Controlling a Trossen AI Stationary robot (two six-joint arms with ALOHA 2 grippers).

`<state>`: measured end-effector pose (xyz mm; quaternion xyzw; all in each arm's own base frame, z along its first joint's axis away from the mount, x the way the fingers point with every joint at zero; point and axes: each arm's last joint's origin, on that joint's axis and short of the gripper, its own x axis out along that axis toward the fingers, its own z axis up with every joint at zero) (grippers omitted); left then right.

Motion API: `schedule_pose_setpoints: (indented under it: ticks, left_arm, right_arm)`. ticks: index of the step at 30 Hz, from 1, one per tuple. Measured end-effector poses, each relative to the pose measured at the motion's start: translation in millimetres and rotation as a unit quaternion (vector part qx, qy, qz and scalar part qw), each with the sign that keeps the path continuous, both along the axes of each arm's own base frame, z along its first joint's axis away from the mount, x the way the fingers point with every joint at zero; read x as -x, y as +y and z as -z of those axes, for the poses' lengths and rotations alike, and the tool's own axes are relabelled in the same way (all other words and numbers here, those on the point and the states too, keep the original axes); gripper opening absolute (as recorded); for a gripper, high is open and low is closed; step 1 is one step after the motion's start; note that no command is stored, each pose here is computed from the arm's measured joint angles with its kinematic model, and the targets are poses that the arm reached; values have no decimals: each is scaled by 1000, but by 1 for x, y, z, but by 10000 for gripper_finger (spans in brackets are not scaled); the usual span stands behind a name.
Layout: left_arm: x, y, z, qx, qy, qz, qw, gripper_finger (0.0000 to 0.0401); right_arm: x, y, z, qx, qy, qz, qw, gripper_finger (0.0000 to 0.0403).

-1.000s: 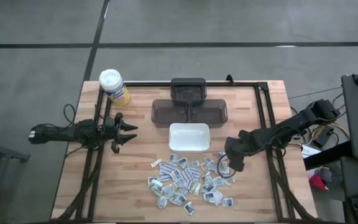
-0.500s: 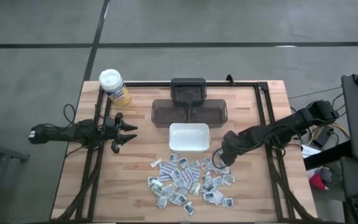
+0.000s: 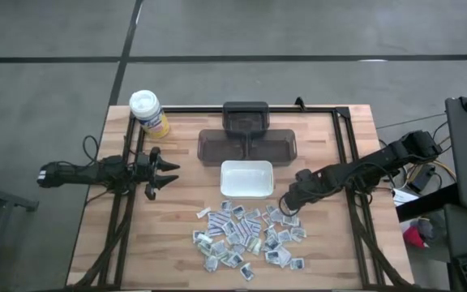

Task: Pick & Place First Aid Supplies
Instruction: Put the green bandage into the bottom right black bin

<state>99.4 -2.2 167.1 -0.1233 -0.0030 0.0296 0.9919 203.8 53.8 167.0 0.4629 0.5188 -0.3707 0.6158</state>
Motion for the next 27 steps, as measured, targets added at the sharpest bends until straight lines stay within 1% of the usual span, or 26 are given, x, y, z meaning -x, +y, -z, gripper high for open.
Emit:
schedule_pose_setpoints:
  ticks: [3, 6, 8, 15, 21, 27]
  left_arm:
    - [0, 0, 0, 0, 0, 0, 1000, 183]
    - [0, 0, 0, -1, 0, 0, 1000, 183]
    - [0, 0, 0, -2, 0, 0, 1000, 183]
    - [0, 0, 0, -2, 0, 0, 1000, 183]
    - [0, 0, 0, -3, 1, 0, 1000, 183]
    - [0, 0, 0, -3, 1, 0, 1000, 183]
  right_arm:
    - [0, 0, 0, -5, 0, 19, 1000, 154]
    - [0, 0, 2, -6, -3, 22, 1000, 150]
    - [0, 0, 5, -9, -10, 24, 1000, 151]
    - [7, -2, 19, -14, -5, 56, 998, 156]
    - [6, -1, 22, -21, -22, 61, 998, 157]
    - [4, -1, 31, -16, 2, 71, 997, 154]
